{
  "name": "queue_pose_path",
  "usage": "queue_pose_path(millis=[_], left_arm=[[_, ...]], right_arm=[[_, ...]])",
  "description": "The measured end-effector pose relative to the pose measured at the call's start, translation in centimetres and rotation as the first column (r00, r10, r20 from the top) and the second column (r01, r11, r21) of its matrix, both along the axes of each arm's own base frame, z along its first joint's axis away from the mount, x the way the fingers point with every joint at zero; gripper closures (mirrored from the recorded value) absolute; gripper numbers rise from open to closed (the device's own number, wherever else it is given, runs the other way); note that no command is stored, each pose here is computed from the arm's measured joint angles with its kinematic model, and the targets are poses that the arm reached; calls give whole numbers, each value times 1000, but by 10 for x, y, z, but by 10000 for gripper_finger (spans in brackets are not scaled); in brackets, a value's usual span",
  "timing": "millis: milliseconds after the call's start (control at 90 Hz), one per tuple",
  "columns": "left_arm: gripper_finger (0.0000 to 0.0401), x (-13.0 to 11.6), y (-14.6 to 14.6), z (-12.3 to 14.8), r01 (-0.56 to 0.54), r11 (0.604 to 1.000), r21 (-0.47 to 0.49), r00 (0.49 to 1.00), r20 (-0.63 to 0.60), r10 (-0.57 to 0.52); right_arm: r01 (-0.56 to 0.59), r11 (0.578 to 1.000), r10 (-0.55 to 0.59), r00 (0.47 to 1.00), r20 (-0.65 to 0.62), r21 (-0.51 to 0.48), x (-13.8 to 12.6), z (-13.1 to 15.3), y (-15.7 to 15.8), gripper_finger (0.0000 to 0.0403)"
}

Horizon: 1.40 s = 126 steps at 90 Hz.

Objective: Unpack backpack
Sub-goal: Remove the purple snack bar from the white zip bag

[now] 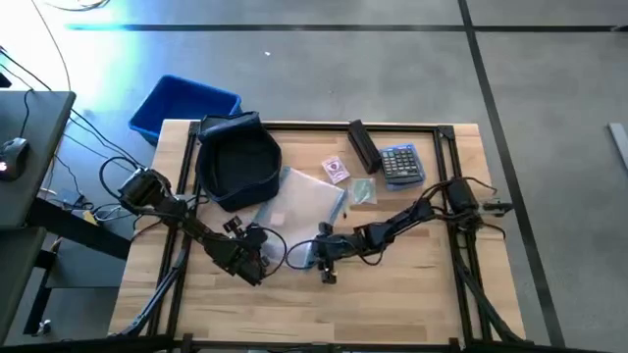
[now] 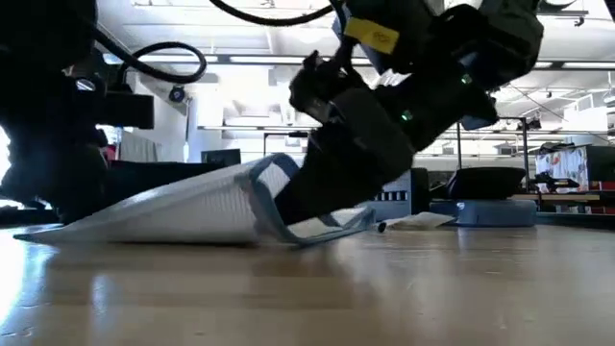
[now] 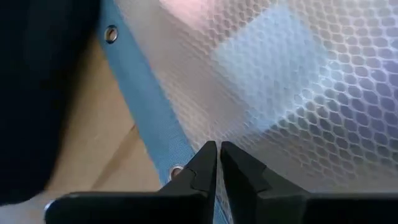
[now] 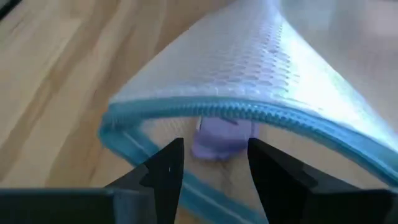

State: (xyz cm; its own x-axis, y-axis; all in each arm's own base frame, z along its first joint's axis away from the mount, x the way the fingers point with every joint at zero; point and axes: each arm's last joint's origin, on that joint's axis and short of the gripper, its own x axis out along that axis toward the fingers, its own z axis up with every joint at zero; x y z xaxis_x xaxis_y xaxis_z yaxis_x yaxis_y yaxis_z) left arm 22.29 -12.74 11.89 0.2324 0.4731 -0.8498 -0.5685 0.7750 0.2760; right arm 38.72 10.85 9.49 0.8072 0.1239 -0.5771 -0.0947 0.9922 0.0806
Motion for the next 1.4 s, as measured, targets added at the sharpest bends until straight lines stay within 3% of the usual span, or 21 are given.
queue_pose_path(millis=[311,500,656,867,989,1200,1400], left_arm=[[401,3,2,0,23,1000,-5,1000,-7,-23],[401,4,2,0,34,999,-1,999,-5,-34],[401,4,2,-1,56,998,9,998,-9,-56],[401,5,2,-1,58,998,28,998,0,-58],[401,4,3,-1,57,998,38,998,4,-57],[401,3,4,-1,51,997,61,999,1,-51],[401,2,5,-1,44,996,71,999,-7,-44]], right_arm=[[29,999,-28,999,26,-36,3,0,0,176],[70,996,-68,997,30,-63,6,-9,-6,178],[72,995,-72,997,2,-64,11,-14,-9,216],[48,993,-57,995,-78,-108,19,-9,-8,336],[10,990,-29,991,-129,-144,23,-2,-4,382],[-66,976,14,970,-244,-208,22,10,5,399],[-112,958,-2,919,-395,-265,-3,31,10,400]])
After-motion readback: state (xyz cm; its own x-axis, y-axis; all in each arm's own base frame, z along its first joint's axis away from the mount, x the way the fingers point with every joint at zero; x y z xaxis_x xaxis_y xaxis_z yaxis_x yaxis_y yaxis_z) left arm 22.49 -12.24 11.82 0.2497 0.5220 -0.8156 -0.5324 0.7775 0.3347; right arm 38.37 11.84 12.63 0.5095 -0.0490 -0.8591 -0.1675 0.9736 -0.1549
